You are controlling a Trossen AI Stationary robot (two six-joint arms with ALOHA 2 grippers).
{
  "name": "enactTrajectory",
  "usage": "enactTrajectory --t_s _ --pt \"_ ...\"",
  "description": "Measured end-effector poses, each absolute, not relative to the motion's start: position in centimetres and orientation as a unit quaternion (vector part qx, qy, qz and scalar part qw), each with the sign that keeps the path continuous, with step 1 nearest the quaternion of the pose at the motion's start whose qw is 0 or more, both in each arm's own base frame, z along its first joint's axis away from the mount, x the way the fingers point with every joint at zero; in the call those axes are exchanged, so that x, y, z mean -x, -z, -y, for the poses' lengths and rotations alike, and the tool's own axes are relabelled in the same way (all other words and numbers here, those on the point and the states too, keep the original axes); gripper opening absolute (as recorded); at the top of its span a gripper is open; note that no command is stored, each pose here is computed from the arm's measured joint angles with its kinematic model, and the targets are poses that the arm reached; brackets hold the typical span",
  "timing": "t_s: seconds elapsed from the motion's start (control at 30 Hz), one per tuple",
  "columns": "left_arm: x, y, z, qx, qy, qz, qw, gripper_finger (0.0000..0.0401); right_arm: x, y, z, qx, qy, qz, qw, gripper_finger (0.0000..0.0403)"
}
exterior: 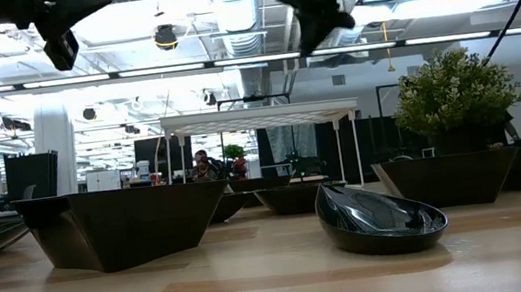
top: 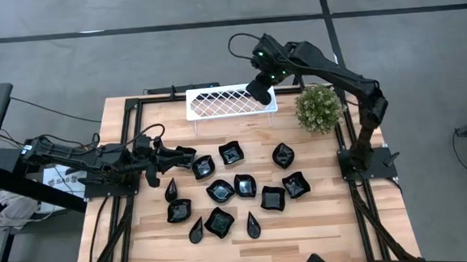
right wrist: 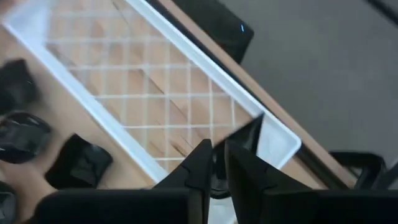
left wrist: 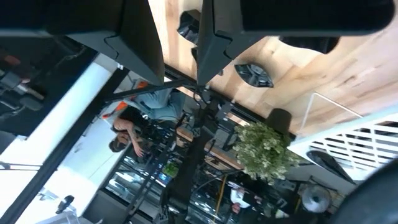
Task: Pick & Place Mini shaped plates
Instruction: Stack the black drop shaped plate on top of the black drop shaped plate on the shelf
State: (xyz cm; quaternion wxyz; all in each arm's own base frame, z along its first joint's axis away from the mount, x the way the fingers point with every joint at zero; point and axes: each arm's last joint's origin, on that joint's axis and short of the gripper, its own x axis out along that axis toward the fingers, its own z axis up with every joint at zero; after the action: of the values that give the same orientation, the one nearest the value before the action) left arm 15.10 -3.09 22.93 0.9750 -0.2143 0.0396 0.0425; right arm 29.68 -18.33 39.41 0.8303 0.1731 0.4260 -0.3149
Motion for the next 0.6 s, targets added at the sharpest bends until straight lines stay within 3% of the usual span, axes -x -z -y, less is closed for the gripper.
enactTrajectory --t_s 0.33,0.6 --pt "-15.1 -22.9 3.4 0.225 -0.010 -0.048 0.973 0.0097 -31.4 -41.3 11.2 -0.103 0.279 -0.406 0.864 0.0032" --pt "-14.9 -22.9 4.1 0.224 0.014 -0.054 0.973 0.0097 -33.8 -40.8 4.9 -0.062 0.193 -0.410 0.889 0.0022"
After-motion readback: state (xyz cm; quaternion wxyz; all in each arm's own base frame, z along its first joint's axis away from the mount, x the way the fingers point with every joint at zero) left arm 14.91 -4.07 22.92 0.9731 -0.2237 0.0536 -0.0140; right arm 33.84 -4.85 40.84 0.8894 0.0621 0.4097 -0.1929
